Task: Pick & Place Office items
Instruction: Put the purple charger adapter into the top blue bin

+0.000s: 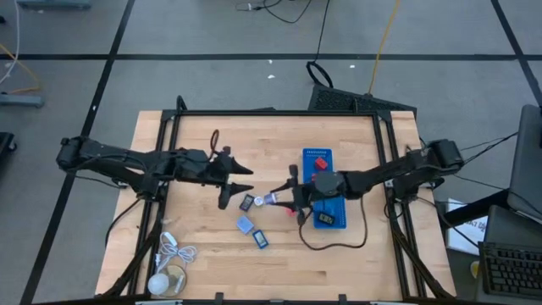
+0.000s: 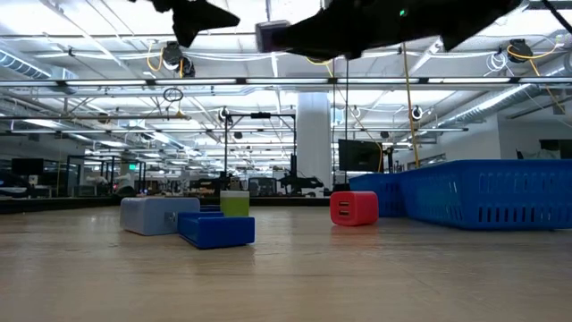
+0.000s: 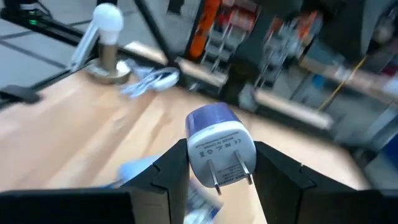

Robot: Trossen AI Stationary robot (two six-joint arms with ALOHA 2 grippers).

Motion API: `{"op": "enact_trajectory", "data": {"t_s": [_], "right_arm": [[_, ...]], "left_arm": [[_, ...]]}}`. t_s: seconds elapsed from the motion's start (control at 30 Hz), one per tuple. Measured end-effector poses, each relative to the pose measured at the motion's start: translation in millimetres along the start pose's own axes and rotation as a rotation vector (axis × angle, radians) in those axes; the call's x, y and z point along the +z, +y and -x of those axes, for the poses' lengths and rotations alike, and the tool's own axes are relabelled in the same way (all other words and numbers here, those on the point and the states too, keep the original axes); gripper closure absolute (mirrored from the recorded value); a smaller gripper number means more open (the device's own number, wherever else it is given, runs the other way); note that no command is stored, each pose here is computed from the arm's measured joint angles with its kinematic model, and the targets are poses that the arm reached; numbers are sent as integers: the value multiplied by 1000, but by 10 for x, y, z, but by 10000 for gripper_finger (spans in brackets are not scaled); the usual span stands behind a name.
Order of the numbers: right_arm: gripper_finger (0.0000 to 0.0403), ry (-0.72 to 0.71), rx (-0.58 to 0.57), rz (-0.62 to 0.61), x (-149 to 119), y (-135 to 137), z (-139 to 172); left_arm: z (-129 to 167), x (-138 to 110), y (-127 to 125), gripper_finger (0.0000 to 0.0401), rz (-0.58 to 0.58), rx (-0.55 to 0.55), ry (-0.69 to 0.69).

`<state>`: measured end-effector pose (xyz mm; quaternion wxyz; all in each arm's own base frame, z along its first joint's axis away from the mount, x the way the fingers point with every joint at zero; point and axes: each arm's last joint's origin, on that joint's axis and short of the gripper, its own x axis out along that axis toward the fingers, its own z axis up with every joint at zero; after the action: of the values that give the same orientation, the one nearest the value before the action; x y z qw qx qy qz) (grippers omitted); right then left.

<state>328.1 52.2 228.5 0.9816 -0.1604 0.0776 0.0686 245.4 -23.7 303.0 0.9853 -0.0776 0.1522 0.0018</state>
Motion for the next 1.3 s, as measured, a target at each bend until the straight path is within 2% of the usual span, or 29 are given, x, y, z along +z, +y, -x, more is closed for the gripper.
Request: {"op": "enact_trajectory", "data": {"t_s": [0.23, 0.37, 0.43, 0.53, 0.6, 0.77, 0.97, 1.3], "right_arm": [[265, 226, 58, -238, 179, -26, 512], [265, 354, 79, -327, 219, 22, 797], [265, 424, 30, -344, 205, 33, 910], [265, 575, -106, -342, 102, 10, 1056], [265, 640, -185, -350, 37, -49, 1096], [265, 770, -279, -419, -148, -226, 1092], [265, 948, -321, -456, -365, -360, 1113], [267, 1069, -296, -485, -515, -398, 1097]], "left_arm": [[169, -264, 100, 185, -11, 24, -92], [284, -455, 173, 194, -2, 31, -168], [347, -516, 207, 198, 8, 36, -220], [404, -628, 265, 205, 46, 61, -247], [420, -674, 303, 209, 82, 82, -254], [417, -700, 359, 214, 156, 110, -254], [403, -704, 376, 203, 152, 120, -251], [401, -710, 376, 176, 150, 121, -244]]}}
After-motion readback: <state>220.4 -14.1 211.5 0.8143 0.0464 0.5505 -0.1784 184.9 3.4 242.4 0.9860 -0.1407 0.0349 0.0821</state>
